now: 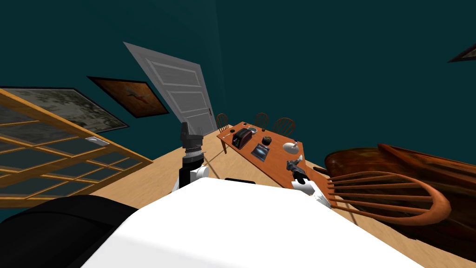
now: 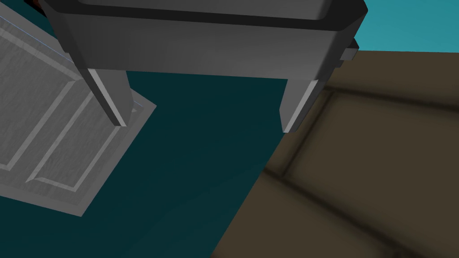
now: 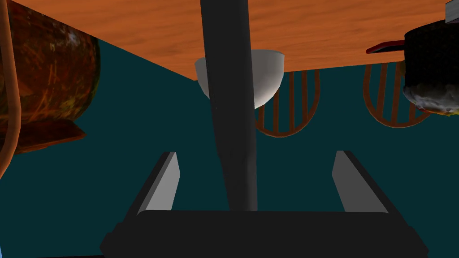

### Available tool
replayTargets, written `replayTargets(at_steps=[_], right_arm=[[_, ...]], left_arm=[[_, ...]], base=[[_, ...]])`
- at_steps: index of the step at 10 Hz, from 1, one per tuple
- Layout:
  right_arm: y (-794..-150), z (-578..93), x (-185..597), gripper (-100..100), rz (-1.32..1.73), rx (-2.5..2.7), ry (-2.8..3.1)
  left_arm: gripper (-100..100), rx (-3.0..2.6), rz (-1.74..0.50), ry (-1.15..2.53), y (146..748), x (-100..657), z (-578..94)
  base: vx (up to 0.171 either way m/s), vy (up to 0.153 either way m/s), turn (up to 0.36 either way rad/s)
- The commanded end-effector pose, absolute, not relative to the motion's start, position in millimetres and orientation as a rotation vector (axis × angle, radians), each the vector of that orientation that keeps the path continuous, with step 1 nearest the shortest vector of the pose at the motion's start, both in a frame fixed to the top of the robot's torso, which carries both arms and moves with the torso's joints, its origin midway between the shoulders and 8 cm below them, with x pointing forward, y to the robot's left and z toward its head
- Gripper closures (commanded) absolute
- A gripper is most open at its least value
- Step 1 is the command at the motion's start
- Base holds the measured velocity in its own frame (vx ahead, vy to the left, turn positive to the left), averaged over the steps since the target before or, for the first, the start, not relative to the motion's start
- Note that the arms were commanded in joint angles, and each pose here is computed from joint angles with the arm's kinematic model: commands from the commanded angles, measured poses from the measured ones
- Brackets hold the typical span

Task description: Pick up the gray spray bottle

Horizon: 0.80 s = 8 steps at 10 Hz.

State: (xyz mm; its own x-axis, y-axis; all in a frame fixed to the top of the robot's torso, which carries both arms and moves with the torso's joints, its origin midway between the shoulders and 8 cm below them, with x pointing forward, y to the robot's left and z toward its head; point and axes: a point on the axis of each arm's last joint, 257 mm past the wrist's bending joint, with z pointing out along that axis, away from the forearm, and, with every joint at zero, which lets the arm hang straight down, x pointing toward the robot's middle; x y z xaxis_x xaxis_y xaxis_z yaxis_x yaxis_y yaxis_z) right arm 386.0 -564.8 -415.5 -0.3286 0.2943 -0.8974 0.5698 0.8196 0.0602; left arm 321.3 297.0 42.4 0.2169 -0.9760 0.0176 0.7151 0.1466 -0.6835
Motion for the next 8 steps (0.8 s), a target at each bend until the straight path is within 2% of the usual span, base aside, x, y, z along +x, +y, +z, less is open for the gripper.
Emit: replayTargets(at_steps=[1,4,5,6,8], right_arm=[[-587.9,-426.1,355.7,-100,-0.354,0.668,1.943],[-602.5,-428.8,333.1,-100,-0.347,0.654,1.932],[-601.3,-427.8,334.6,-100,-0.341,0.648,1.929],[-623.1,-436.9,300.4,-100,-0.377,0.677,1.945],[-617.2,-431.9,307.7,-100,-0.347,0.648,1.928]], left_arm=[[0,-0.644,-1.290,0.494,297.0,321.3,42.4],[0,-0.644,-1.290,0.494,297.0,321.3,42.4],[0,-0.644,-1.290,0.494,297.0,321.3,42.4],[0,-0.644,-1.290,0.493,297.0,321.3,42.4],[0,-0.644,-1.290,0.494,297.0,321.3,42.4]], base=[[0.104,0.035,0.018],[0.147,0.047,0.003],[0.056,0.020,0.002],[0.098,0.048,0.021],[0.094,0.040,-0.004]])
